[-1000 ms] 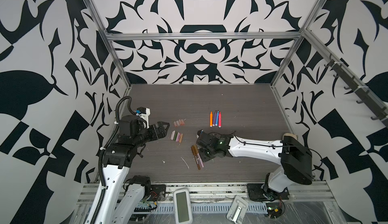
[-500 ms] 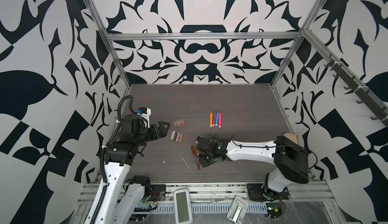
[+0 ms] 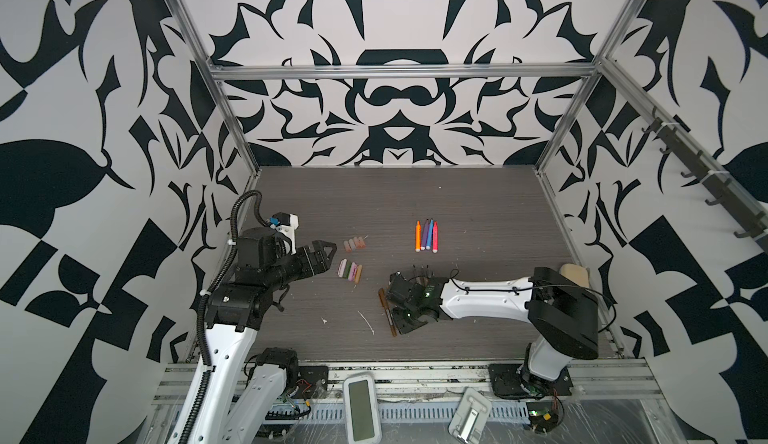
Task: Open the pen caps
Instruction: 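Lower the open right gripper and close it on the pink pen body, then lift the pink pen toward the left gripper while the left reaches its tan cap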
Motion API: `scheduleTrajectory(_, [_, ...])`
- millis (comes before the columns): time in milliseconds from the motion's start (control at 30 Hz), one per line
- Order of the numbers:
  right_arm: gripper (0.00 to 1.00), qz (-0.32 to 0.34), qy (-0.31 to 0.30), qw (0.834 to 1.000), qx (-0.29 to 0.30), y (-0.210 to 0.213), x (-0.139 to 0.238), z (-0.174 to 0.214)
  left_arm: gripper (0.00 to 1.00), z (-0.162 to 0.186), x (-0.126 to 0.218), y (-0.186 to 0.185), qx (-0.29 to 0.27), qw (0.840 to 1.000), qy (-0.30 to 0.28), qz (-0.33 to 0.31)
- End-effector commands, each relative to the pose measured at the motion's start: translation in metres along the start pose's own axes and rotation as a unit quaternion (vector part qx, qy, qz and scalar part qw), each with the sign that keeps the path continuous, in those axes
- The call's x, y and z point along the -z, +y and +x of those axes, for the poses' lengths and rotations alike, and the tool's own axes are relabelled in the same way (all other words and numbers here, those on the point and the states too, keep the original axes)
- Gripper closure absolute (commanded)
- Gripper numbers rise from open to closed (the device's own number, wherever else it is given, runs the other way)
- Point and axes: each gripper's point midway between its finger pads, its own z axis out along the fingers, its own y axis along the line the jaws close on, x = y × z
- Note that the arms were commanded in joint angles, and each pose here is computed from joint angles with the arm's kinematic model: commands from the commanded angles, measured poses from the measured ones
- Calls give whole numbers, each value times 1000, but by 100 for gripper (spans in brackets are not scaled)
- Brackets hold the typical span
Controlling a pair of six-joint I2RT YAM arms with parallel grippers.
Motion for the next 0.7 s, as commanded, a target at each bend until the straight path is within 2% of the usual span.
scheduleTrajectory(0, [72,23,-12,1000,-3,-2,5,-9,7,3,-2,0,3,1000,3,6])
scheduleTrajectory(167, [74,62,-9,998,-4,-13,3,-11,7,5,-7,3,7,1000,14,1])
scheduleTrajectory(233, [89,88,-12,996,-2,-20,5,-13,7,5,-11,4,10,1000,21,0])
scheduleTrajectory(367, [97,80,-36,996,2,-18,18,-24,8,12,-22,0,25,998,56,22])
scheduleTrajectory(433, [100,67,-46,997,10,-14,28,-29,9,15,-26,-5,48,995,77,35])
scheduleTrajectory(500, [100,51,-56,997,14,-11,38,-34,10,16,-33,-17,83,989,94,75])
scheduleTrajectory(567, [100,5,-70,997,22,0,48,-41,11,14,-41,-30,125,979,102,122])
scheduleTrajectory(667, [100,-68,-88,994,18,14,62,-57,13,13,-56,-36,165,970,95,153])
